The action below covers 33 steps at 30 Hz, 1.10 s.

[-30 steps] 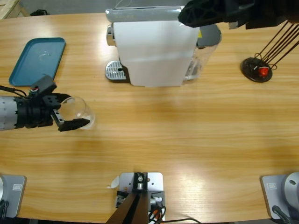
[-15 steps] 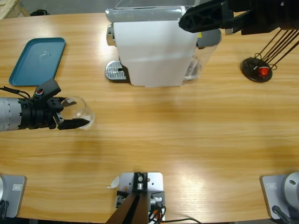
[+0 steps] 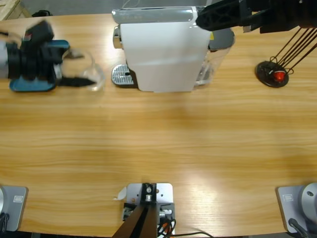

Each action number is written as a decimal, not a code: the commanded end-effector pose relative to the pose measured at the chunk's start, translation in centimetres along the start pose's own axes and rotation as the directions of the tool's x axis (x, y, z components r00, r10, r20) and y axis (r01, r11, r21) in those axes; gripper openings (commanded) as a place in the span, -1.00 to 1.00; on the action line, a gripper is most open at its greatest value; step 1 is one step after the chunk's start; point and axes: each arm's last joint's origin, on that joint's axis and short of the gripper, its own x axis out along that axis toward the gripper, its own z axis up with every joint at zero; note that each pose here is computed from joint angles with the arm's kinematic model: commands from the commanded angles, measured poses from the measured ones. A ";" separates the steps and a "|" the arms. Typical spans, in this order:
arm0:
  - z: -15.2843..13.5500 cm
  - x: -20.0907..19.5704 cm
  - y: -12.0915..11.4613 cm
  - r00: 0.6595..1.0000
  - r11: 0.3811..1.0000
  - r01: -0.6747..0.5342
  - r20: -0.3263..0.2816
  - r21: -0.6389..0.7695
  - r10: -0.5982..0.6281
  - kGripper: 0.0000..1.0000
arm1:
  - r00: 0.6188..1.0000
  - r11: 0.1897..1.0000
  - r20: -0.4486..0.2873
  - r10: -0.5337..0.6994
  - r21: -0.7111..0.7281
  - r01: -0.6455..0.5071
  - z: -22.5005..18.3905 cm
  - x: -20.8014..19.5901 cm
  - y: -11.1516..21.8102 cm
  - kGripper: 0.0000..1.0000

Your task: Pour coffee

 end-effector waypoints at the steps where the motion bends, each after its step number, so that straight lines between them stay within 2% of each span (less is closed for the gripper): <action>1: 0.6 6.2 4.9 0.997 0.997 0.075 -0.032 -0.005 -0.075 -1.00 | 0.999 1.000 -0.029 -0.022 0.004 0.022 1.0 1.7 -1.9 1.00; 9: -1.6 9.0 5.1 0.987 0.992 0.121 -0.101 -0.046 -0.125 -1.00 | 0.998 1.000 -0.051 -0.025 0.016 0.026 1.6 3.2 -2.5 1.00; 14: -1.5 10.6 5.8 0.985 0.988 0.143 -0.092 -0.051 -0.147 -1.00 | 0.998 0.999 -0.059 -0.032 0.018 0.033 1.6 3.5 -2.8 1.00; 20: -1.2 12.5 5.4 0.978 0.983 0.178 -0.099 -0.040 -0.181 -1.00 | 0.997 0.999 -0.065 -0.036 0.018 0.037 1.5 3.7 -3.1 1.00; 33: -1.1 13.3 5.1 0.974 0.977 0.208 -0.089 -0.040 -0.210 -1.00 | 0.997 0.999 -0.069 -0.036 0.015 0.038 1.6 3.9 -3.1 1.00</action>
